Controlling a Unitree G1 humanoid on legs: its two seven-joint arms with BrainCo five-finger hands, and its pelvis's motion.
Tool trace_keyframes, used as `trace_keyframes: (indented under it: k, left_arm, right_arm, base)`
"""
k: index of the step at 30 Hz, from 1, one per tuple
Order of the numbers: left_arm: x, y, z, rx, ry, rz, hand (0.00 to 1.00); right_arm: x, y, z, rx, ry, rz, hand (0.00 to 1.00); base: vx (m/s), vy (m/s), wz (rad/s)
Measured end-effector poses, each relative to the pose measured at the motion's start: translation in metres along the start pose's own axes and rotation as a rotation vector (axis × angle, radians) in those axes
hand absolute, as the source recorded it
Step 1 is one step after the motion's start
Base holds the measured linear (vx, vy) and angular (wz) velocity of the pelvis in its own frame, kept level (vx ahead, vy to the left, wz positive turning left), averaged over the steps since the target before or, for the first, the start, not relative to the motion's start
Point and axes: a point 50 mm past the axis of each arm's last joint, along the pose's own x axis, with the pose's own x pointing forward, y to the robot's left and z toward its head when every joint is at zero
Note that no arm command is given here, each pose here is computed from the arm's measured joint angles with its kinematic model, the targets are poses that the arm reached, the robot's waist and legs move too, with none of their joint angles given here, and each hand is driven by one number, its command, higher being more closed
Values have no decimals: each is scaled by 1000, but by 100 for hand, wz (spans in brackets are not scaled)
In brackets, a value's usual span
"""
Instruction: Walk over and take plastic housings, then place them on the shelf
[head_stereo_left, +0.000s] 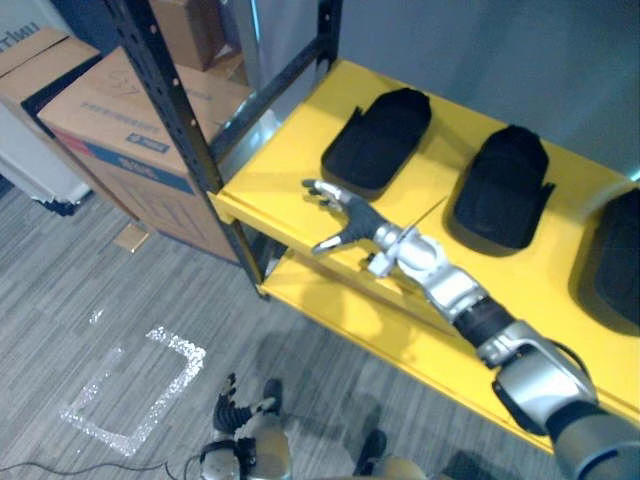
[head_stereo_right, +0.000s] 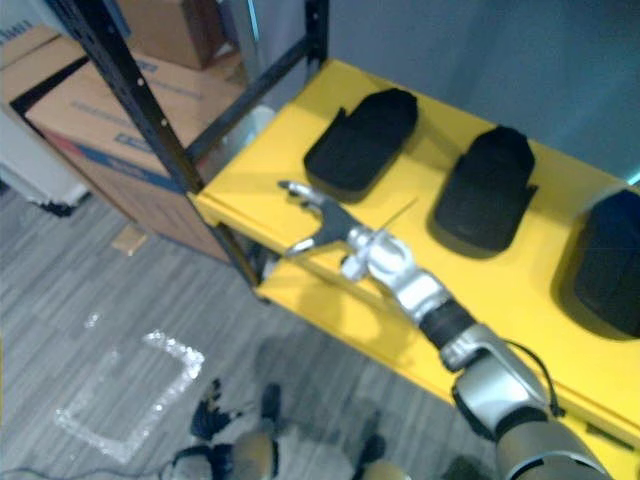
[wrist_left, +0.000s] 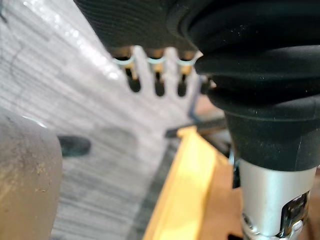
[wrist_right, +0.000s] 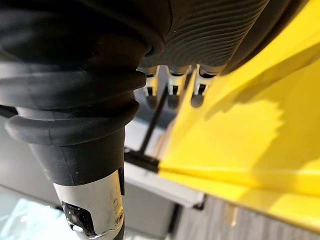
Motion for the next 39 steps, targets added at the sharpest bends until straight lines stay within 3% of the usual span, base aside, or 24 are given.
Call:
trace_keyframes:
  k: [14, 25, 27, 32, 34, 36, 39]
  left_arm:
    - [1, 2, 0, -28, 10, 35, 0]
    - [3, 0, 0, -26, 23, 24, 0]
    - [4, 1, -1, -27, 26, 25, 0]
    - [5, 7, -5, -34, 47, 25, 0]
    - [5, 10, -6, -38, 52, 31, 0]
    - [5, 13, -9, -44, 69, 46, 0]
    - [4, 16, -17, -42, 116, 58, 0]
  right_arm:
    - [5, -33, -3, -85, 60, -131, 0]
    - [5, -35, 0, -86, 48, -122, 0]
    - [5, -33, 10, -68, 1, -73, 0]
    - [-17, -7, 66, 19, -242, 295, 0]
    - [-33, -17, 84, 67, -330, 313, 0]
    - [-49, -44, 99, 108, -422, 200, 0]
    - [-92, -114, 121, 115, -598, -155, 0]
  base:
    - [0, -2, 4]
    - [0, -1, 1]
    - [0, 0, 0]
    - [0, -3, -1]
    - [-24, -6, -12]
    - [-39, -13, -15]
    - [-52, -3, -25]
